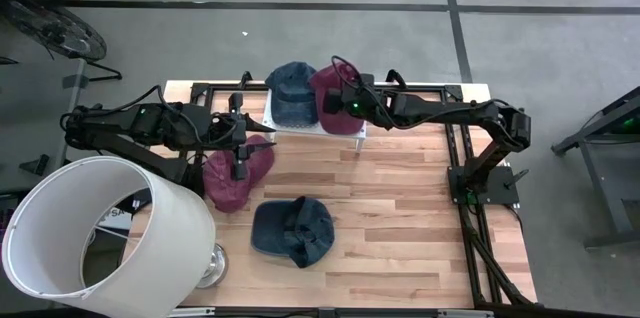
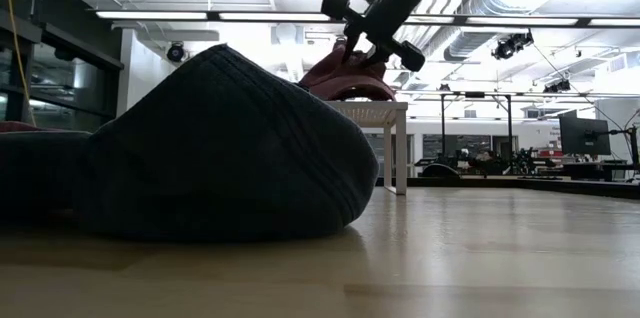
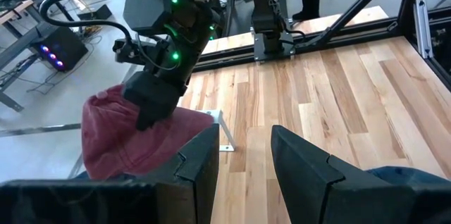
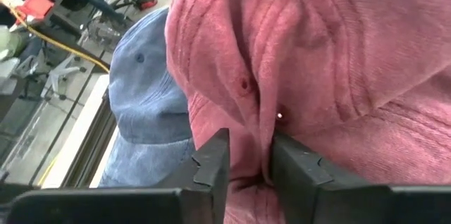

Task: Pick & Place hat
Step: Put the right dark red cap into the shelf

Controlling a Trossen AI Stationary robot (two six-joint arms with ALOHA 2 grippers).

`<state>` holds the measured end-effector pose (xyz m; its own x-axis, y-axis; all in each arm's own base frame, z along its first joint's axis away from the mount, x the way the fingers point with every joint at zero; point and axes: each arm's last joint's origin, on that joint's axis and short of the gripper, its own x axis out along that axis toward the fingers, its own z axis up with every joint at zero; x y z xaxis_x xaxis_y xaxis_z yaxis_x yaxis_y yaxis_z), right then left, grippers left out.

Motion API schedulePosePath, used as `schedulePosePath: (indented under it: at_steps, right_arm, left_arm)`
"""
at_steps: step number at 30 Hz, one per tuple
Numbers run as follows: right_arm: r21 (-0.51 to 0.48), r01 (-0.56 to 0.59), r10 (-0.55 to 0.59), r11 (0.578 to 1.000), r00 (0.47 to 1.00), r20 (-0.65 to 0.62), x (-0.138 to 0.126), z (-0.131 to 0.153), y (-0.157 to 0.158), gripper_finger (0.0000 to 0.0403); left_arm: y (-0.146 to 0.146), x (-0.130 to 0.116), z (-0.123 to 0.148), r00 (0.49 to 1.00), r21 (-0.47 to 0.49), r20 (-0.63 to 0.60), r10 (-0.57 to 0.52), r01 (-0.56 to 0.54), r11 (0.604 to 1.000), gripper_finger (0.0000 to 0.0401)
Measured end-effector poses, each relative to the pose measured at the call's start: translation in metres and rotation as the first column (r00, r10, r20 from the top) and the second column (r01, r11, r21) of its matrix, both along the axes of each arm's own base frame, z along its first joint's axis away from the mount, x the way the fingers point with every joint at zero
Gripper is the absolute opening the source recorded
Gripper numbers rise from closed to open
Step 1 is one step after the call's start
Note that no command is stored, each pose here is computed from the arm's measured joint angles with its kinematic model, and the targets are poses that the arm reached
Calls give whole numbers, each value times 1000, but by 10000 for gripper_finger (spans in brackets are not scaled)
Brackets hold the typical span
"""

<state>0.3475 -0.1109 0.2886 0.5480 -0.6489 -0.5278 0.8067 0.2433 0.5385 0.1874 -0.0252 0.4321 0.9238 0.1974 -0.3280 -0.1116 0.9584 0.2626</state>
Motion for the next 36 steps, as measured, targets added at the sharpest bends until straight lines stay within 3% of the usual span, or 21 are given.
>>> schedulePosePath:
  at_steps: [25, 36]
  right_arm:
    - [-81, -148, 145, 986, 989, -38, -13, 24, 4, 176]
    - [-95, -232, 225, 968, 971, -78, -18, 29, 7, 179]
  left_arm:
    - [0, 0, 0, 1000, -4, 2, 4, -4, 1000, 129]
    - [1, 0, 0, 999, 8, 6, 39, -39, 999, 129]
